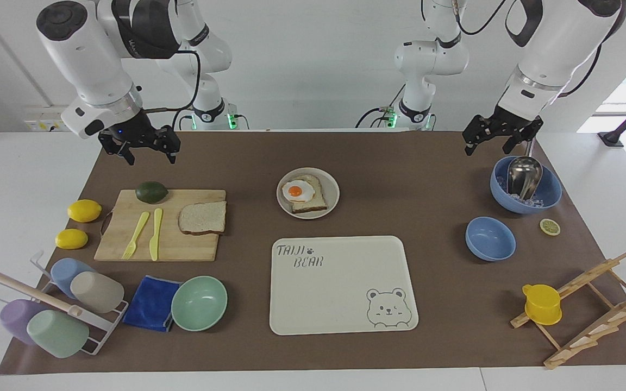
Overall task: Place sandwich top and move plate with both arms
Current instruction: 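Reach the right gripper toward the bread slice on the cutting board, then grasp the bread slice with the right gripper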
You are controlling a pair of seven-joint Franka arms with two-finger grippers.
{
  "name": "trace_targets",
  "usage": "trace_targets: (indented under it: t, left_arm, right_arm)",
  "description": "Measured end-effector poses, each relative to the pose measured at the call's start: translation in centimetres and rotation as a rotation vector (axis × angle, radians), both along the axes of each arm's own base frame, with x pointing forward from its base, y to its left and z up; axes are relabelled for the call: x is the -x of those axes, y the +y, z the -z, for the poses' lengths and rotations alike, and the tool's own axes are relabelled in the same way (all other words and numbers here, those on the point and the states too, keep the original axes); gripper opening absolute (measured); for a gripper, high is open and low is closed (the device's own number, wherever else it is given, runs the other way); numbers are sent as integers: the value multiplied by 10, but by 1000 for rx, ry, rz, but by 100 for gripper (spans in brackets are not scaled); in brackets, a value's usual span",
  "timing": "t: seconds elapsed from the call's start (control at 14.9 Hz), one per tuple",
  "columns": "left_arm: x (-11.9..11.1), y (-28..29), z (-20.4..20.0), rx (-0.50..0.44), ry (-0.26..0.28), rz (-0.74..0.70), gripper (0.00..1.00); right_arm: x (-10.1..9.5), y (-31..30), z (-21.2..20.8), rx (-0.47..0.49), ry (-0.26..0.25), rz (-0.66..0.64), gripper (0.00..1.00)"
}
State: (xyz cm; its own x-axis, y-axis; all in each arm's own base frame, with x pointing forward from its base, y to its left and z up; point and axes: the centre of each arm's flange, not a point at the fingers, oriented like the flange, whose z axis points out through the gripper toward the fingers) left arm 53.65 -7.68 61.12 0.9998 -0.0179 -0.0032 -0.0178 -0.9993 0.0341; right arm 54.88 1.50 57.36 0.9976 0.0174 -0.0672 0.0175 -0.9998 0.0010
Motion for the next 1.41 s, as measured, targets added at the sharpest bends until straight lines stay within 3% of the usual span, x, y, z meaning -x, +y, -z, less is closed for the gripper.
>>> trace_targets:
  t: [0.67,0.87,1.14,1.41]
  left_arm:
    - [0,0,0,0,0,0,100]
    - [0,0,0,0,0,0,100]
    - [0,0,0,0,0,0,100]
    - [0,0,0,0,0,0,100]
  right_arm:
    - [1,-1,3,6,11,1,100]
    - [1,45,13,125,8,-69,100]
    - [-12,159,94,268,-2,-37,100]
    - [-22,208,182,379,8,-15,100]
